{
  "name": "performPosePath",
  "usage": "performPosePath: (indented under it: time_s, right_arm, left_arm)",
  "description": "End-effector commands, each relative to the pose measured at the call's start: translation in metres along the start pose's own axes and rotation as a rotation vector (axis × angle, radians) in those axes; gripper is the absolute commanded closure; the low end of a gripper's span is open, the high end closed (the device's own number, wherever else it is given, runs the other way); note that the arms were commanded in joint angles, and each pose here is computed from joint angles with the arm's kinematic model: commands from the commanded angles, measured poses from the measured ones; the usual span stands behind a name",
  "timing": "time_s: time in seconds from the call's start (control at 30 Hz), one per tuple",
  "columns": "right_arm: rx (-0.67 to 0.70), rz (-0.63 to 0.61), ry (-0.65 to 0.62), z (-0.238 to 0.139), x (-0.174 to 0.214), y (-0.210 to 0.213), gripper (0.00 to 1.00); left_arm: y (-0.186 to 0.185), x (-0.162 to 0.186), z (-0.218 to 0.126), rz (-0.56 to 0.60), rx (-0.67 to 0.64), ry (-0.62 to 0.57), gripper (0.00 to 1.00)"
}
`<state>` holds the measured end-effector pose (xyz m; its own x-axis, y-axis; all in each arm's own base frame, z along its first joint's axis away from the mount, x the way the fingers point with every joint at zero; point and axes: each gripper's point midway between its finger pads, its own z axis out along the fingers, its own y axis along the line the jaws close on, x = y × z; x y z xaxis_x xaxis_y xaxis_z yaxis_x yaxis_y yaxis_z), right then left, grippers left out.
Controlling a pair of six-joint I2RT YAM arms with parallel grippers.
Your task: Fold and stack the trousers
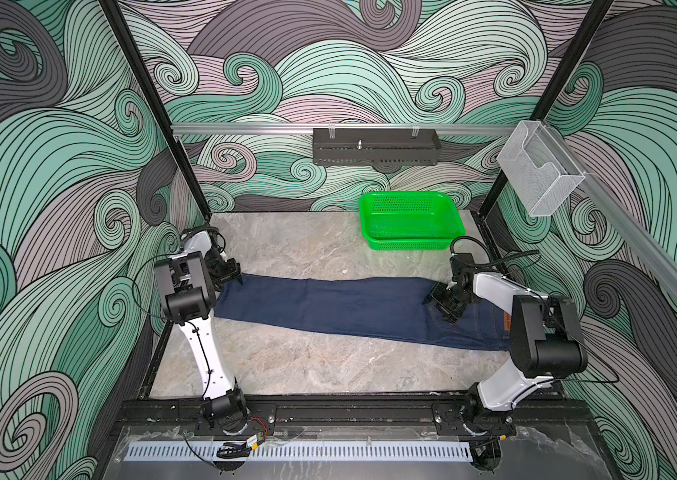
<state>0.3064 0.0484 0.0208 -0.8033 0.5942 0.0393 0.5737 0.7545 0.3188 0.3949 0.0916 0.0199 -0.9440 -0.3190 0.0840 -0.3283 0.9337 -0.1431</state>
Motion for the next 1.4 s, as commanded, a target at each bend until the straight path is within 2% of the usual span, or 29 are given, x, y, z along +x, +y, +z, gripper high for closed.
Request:
performPosePath:
  time_s: [0.0,0.37,0.43,0.57,0.8,1.13,1.27,1.37]
  right_arm:
    - [0.027,0.01,0.047,0.022,0.009,-0.011,0.33]
    - [0.019,0.012,0.049,0.021,0.01,-0.009,0.34]
    - [0.017,0.011,0.048,0.02,0.01,-0.007,0.35]
    - [0.019,-0.002,0.058,0.022,0.014,-0.004,0.35]
    - [0.027,-0.029,0.093,0.035,0.028,0.007,0.37]
    - [-0.006,-0.084,0.1,0.042,0.064,0.063,0.38]
    - [-0.022,-0.097,0.101,0.045,0.075,0.086,0.38]
    - [-0.036,-0.119,0.081,0.039,0.075,0.101,0.37]
  left_arm:
    - [-0.016,0.023,0.028,0.019,0.031,0.123,0.39]
    - [-0.019,0.018,0.003,0.022,0.021,0.063,0.88]
    - [-0.019,0.018,-0.005,0.022,0.014,0.05,1.0]
    - [-0.013,0.017,-0.017,0.007,-0.025,0.032,1.0]
    - [0.027,0.01,-0.047,-0.071,-0.2,-0.013,1.0]
    - [0.079,-0.004,-0.087,-0.168,-0.354,-0.07,1.0]
    - [0.085,-0.006,-0.092,-0.172,-0.372,-0.068,1.0]
    - [0.077,-0.006,-0.091,-0.159,-0.33,-0.069,1.0]
